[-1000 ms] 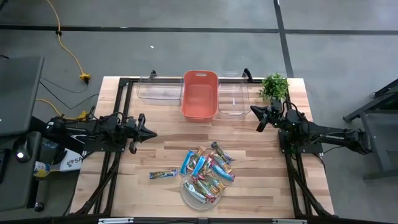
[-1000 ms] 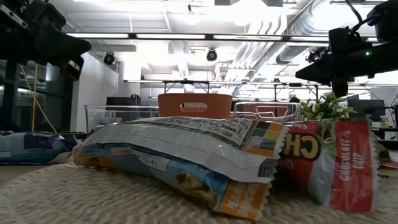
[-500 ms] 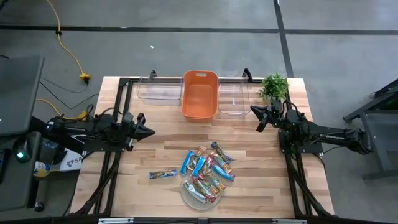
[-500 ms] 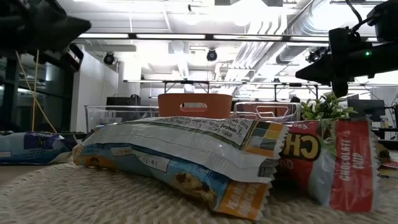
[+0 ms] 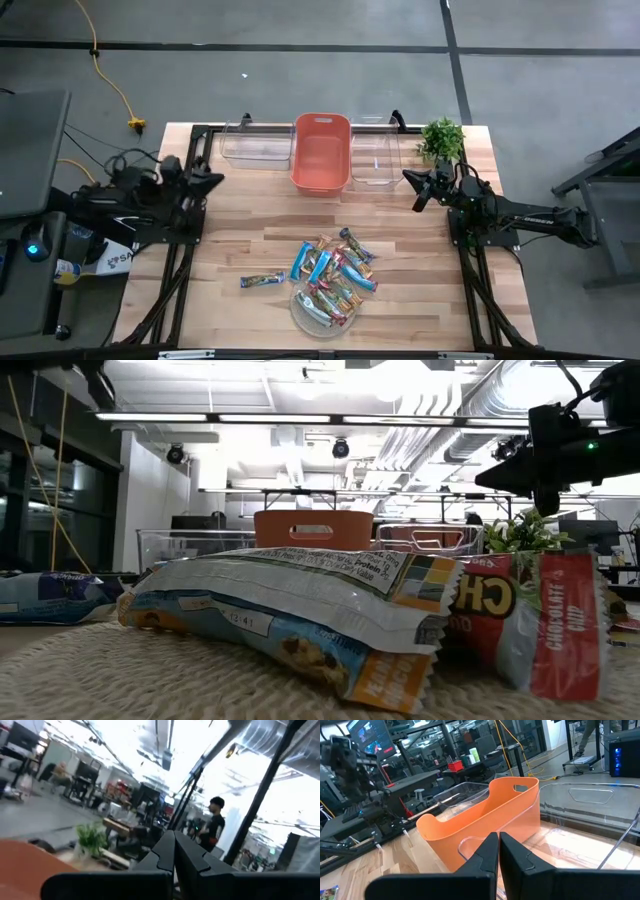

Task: Pick and place Granola Bars by type
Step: Put the blue granola bar into the left transparent bin

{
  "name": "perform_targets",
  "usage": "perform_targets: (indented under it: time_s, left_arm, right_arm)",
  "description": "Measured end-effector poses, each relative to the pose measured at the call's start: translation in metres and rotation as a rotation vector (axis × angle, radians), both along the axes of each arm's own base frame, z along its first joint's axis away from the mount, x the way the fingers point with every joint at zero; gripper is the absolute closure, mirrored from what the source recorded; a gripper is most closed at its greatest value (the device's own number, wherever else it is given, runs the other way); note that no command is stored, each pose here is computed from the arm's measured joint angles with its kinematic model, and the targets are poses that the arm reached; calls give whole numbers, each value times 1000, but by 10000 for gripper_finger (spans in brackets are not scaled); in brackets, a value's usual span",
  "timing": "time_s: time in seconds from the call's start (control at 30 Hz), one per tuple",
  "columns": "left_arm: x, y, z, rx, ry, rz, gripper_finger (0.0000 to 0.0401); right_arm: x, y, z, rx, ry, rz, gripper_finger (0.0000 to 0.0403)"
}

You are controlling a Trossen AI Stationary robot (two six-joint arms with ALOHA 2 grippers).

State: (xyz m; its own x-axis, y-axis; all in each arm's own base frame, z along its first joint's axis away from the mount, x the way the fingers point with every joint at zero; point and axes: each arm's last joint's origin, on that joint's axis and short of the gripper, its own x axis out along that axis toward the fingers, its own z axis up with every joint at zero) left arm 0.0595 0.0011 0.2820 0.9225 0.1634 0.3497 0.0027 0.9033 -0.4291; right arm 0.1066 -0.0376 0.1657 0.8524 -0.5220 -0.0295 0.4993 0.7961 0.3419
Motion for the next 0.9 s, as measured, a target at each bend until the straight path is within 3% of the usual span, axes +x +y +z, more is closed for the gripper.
perform_targets:
  time_s: [0.2, 0.47, 0.67, 0.9]
  left_arm:
    - [4, 0, 36, 133, 222, 36, 400]
    - [32, -4, 82, 232, 701, -29, 400]
    - [51, -10, 97, 150, 980, -168, 400]
    - [74, -18, 82, 3, 1241, -332, 400]
  right_arm:
    - [0, 0, 0, 0, 0, 0, 402]
    - [0, 0, 0, 0, 1, 0, 402]
    - [0, 0, 0, 0, 0, 0, 402]
    - [0, 0, 0, 0, 0, 0, 402]
